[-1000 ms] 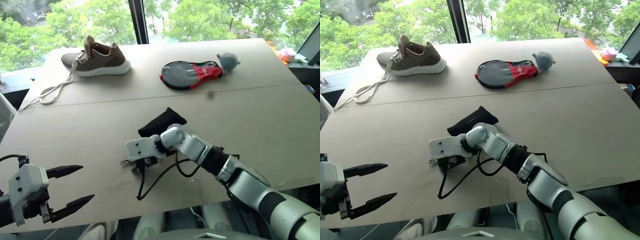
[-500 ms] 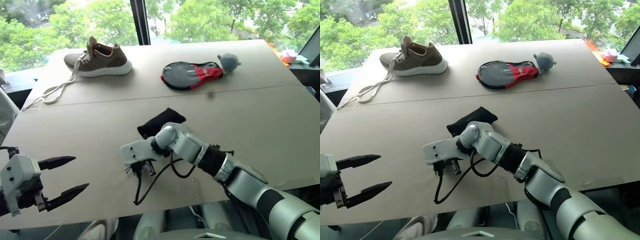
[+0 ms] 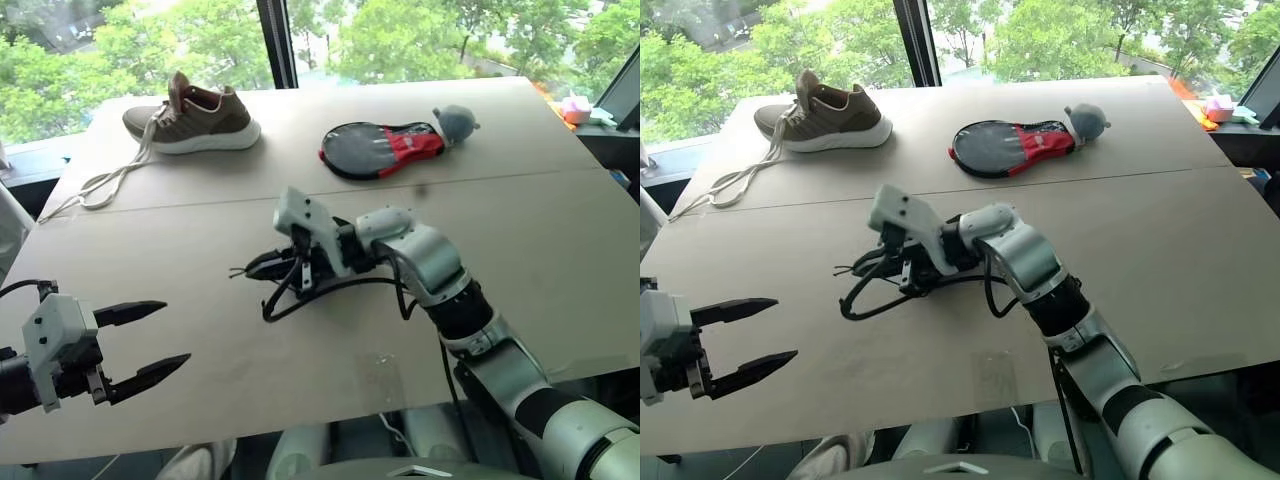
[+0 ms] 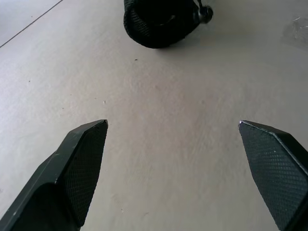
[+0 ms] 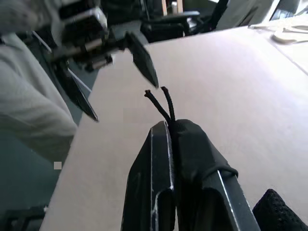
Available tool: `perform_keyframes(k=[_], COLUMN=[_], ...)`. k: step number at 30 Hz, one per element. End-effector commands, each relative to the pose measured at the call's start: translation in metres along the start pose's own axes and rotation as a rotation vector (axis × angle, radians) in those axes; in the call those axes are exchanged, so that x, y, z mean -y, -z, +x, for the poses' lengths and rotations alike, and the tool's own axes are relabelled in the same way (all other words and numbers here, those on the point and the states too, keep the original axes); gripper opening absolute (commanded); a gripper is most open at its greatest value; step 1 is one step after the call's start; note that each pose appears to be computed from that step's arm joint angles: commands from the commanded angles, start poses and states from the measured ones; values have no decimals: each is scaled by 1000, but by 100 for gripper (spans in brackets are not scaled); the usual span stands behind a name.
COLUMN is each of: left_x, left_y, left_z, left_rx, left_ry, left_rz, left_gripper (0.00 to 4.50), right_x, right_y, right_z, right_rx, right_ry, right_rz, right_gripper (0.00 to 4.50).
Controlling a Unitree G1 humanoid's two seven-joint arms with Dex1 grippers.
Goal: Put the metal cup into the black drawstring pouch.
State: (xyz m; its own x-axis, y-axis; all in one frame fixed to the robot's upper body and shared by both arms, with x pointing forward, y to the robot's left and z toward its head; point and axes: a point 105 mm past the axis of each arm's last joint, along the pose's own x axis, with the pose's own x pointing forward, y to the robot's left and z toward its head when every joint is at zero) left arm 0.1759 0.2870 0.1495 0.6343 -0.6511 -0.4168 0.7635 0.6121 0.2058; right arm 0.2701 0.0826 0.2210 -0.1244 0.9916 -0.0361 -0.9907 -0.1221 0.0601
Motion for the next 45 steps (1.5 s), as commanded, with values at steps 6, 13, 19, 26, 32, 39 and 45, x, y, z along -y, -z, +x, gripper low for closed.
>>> perform_keyframes(k=[6,13,19,26,32,39,45], left_x=[-5,-46,-58,-55,-54,-53,-62], left_y=[-42,-140,-193,-191,-187,-179,-168], left_z=[66,106,133,160,160,155,149], left_rx=[267,599,713,651,651,645,637], left_ry=[-17,-107,-28,67,102,86,57], left_rz=[22,-52,-71,-47,-54,-69,-101], left_gripper=[450,450,450,450,450,450,450], right_x=[17,36,43,43,43,44,43], right_y=[-88,-113,-112,-114,-117,-117,-118], right_z=[-59,-69,-67,-60,-57,-56,-54], right_rx=[410,441,380,373,379,379,385], right_ry=[166,356,426,440,457,462,458], right_rz=[29,-46,-109,-144,-156,-155,-159], right_gripper=[11,11,11,11,11,11,11])
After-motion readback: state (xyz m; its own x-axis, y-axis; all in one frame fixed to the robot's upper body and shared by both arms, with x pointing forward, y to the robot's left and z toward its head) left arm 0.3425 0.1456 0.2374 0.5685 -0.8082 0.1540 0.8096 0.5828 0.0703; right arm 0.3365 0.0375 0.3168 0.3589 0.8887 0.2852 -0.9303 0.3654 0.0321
